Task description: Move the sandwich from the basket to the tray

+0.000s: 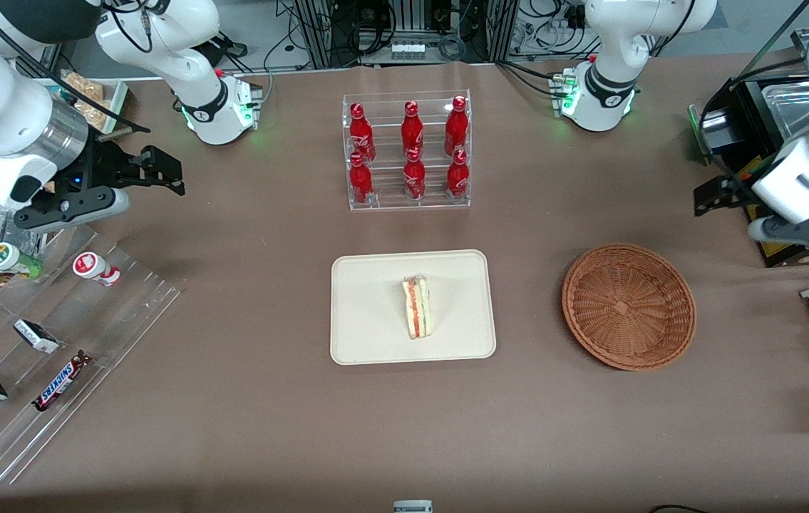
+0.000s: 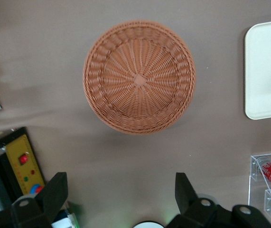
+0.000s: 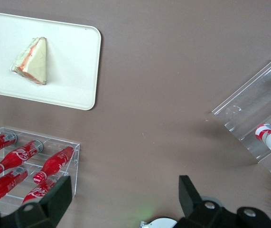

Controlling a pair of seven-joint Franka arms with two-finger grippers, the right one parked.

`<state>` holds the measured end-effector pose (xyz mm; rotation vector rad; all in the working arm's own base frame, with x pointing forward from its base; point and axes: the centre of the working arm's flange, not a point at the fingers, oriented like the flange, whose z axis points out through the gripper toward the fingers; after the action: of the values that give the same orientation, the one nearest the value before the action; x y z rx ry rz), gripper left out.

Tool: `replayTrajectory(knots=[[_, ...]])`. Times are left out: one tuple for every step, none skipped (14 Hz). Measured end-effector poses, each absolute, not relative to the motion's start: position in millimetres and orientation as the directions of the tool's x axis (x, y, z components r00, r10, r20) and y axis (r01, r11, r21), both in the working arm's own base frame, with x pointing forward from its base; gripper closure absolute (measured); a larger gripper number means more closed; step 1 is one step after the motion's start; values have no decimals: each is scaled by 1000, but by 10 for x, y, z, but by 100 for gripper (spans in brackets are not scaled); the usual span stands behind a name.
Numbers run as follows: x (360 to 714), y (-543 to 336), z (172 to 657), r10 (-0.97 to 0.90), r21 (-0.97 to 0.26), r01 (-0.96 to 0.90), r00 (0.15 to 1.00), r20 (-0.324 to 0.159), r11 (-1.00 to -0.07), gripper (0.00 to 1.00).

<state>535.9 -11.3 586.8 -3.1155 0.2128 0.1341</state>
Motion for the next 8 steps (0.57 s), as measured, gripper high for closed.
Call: replayTrajectory(knots=[[5334, -112, 6007, -156, -12, -157, 986, -60, -987, 0], [5314, -126, 6134, -170, -15, -171, 985, -40, -985, 0], [5297, -143, 6221, -178, -16, -178, 983, -34, -984, 0], [5289, -150, 6266, -181, -16, -181, 983, -33, -983, 0], [5286, -155, 6270, -182, -16, -183, 983, -36, -983, 0], [5291, -161, 6259, -183, -16, -184, 982, -38, -983, 0], [5301, -165, 6240, -184, -15, -184, 982, -41, -983, 0], [5310, -161, 6224, -183, -15, -184, 982, -45, -983, 0]])
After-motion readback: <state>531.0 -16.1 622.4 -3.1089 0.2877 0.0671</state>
